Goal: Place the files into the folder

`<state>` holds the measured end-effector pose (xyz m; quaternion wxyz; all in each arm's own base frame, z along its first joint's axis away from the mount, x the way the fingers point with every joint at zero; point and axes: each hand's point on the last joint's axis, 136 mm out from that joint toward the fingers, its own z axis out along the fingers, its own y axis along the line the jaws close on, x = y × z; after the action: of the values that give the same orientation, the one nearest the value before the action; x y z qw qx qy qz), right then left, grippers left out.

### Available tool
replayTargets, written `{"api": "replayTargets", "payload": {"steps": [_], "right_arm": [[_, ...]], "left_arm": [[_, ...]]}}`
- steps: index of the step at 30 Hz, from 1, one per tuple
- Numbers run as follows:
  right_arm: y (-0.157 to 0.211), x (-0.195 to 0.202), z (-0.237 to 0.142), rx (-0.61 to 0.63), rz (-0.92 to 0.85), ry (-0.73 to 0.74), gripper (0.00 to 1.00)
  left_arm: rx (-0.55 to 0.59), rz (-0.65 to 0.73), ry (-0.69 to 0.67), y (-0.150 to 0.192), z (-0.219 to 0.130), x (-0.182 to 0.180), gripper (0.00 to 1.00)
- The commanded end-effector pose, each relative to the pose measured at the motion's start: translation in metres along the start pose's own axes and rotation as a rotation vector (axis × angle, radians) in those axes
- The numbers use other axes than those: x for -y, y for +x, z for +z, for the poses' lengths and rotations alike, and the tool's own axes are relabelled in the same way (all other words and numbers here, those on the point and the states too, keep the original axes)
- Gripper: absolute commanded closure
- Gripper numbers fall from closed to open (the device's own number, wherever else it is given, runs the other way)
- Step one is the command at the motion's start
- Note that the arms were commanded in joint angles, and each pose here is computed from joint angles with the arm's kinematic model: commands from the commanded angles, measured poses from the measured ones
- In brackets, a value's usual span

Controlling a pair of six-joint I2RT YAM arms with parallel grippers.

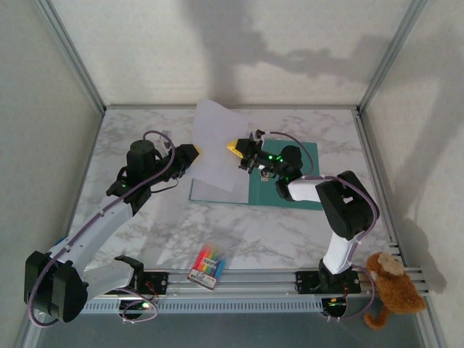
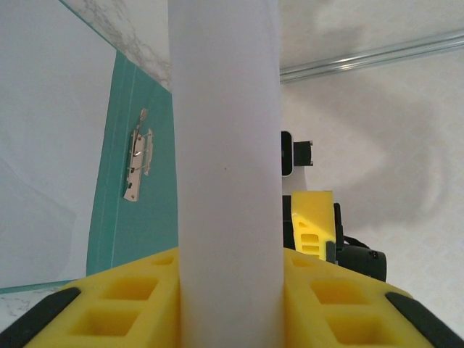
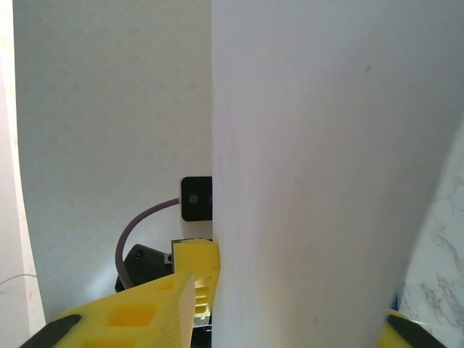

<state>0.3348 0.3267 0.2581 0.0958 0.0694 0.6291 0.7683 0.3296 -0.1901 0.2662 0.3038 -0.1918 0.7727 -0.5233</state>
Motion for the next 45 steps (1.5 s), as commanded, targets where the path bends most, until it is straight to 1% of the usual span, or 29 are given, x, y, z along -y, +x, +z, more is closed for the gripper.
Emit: {"api": "replayTargets", "payload": {"steps": [1,7,18,22,29,33,35,36,38,40,42,43,45], "right_arm": [[0.002,-0.01,0.0,-0.031,-0.068,-0.021,0.68],[0.001,-0.014,0.001,-0.047,-0.075,-0.02,0.71],[0.0,-0.016,0.002,-0.047,-0.071,-0.018,0.7],[0.0,-0.015,0.003,-0.047,-0.066,-0.015,0.71],[-0.002,-0.017,0.004,-0.046,-0.067,-0.013,0.78],[-0.002,-0.016,0.005,-0.055,-0.07,-0.007,0.88],[-0.001,-0.016,0.006,-0.06,-0.078,-0.005,0.95],[0.0,-0.017,0.006,-0.065,-0.083,-0.003,0.99],[0.001,-0.015,0.005,-0.076,-0.095,0.016,1.0],[0.005,-0.011,0.006,-0.107,-0.11,0.069,1.0],[0.013,-0.004,0.004,-0.161,-0.144,0.17,1.0],[0.017,-0.001,0.001,-0.176,-0.175,0.225,1.0],[0.022,0.003,-0.012,-0.186,-0.269,0.396,1.0]], "left_arm": [[-0.014,0.039,0.032,0.0,-0.001,0.014,0.66],[-0.014,0.043,0.037,-0.001,0.0,0.016,0.66],[-0.012,0.045,0.051,-0.001,0.002,0.019,0.66],[-0.01,0.049,0.054,-0.002,0.001,0.02,0.66],[-0.012,0.051,0.058,-0.001,0.001,0.022,0.64],[-0.02,0.063,0.06,0.0,0.0,0.025,0.61],[-0.025,0.067,0.06,0.001,0.0,0.026,0.57],[-0.023,0.072,0.06,0.001,0.0,0.026,0.53],[-0.019,0.084,0.055,0.0,-0.002,0.027,0.43],[-0.009,0.1,0.048,-0.001,-0.005,0.029,0.32],[0.011,0.122,0.024,-0.004,-0.008,0.028,0.22],[0.02,0.132,0.006,-0.006,-0.01,0.026,0.19],[0.037,0.156,-0.028,-0.009,-0.013,0.023,0.13]]}}
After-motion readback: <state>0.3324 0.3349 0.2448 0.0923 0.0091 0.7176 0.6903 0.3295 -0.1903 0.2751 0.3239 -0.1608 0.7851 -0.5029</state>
